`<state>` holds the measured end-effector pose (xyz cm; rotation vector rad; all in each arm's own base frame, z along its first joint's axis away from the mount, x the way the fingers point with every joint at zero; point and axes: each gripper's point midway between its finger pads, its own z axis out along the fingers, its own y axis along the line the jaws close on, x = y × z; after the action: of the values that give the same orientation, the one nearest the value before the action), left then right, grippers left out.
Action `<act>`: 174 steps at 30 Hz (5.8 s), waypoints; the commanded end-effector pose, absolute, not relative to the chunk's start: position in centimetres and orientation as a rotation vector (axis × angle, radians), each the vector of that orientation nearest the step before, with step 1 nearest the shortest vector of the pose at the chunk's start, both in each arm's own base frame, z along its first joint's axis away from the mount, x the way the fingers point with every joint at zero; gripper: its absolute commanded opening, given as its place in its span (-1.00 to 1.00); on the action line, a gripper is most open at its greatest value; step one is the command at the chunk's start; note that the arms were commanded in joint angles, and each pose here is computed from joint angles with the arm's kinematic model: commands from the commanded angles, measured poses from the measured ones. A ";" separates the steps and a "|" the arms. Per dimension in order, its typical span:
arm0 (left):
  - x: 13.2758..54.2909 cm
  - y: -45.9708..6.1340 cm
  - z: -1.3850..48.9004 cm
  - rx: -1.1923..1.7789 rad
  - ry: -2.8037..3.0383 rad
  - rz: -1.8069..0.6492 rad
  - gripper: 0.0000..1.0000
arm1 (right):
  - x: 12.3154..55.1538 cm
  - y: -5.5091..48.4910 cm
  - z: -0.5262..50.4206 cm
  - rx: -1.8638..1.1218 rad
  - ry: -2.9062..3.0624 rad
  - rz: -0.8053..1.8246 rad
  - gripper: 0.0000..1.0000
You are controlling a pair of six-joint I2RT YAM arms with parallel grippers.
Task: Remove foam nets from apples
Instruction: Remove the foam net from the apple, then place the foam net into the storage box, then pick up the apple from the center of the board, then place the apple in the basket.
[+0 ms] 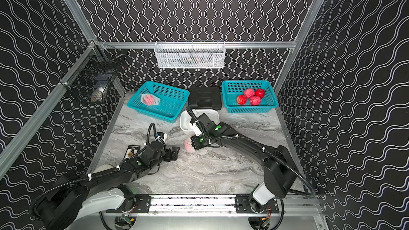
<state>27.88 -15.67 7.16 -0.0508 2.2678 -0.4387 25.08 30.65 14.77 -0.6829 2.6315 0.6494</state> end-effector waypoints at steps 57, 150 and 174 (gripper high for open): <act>49.1 -29.5 12.0 0.394 2.245 -0.362 0.42 | 43.3 22.7 8.4 0.046 2.590 0.981 -0.46; 23.7 -16.5 6.7 0.220 2.433 -0.452 0.99 | 30.3 34.6 3.4 -0.683 2.403 0.578 0.08; 34.8 -33.0 22.5 0.561 1.925 -0.699 0.99 | 53.8 9.5 20.3 0.128 2.182 0.582 -0.17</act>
<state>34.18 -30.92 21.66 0.4957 1.9742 -0.6657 52.92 12.65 21.61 0.0373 2.1244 0.5886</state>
